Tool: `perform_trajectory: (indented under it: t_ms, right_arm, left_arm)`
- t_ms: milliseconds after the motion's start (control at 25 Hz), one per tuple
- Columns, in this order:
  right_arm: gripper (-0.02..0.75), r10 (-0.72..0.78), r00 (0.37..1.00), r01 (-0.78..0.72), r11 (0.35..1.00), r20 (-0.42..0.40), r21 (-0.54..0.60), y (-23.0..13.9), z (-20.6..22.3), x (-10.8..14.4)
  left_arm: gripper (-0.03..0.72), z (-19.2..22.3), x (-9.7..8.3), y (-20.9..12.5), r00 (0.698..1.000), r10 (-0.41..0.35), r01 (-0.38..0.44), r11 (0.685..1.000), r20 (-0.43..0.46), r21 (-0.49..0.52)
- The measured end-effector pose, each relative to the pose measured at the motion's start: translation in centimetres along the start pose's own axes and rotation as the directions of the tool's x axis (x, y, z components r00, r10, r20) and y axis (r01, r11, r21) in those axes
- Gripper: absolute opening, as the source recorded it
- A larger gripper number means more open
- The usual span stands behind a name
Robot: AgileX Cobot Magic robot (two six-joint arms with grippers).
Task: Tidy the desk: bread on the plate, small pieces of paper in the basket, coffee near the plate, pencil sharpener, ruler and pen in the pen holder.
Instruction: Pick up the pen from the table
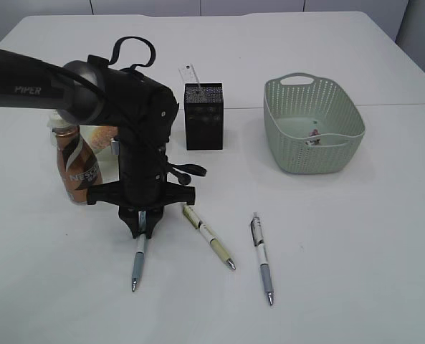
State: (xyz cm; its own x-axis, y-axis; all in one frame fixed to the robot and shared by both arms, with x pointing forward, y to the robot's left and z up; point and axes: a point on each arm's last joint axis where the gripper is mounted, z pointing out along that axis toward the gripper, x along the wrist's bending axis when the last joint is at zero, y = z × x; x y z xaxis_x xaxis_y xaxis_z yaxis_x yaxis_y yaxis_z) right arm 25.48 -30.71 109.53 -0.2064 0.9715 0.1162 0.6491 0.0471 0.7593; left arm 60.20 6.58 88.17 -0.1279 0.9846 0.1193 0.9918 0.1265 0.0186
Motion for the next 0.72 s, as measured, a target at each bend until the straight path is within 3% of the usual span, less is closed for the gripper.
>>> perform_trajectory:
  t_ms: [320,720]
  right_arm:
    - [0.464,0.000,1.000,0.000,1.000,0.000,0.000,0.00,0.00,0.00]
    - [0.464,0.000,1.000,0.000,1.000,0.000,0.000,0.00,0.00,0.00]
  left_arm:
    - [0.084,0.00,0.10,-0.33,0.998,0.070,-0.069,0.997,-0.009,0.037]
    - [0.083,0.01,0.20,-0.47,0.965,0.263,-0.263,0.963,-0.008,0.056]
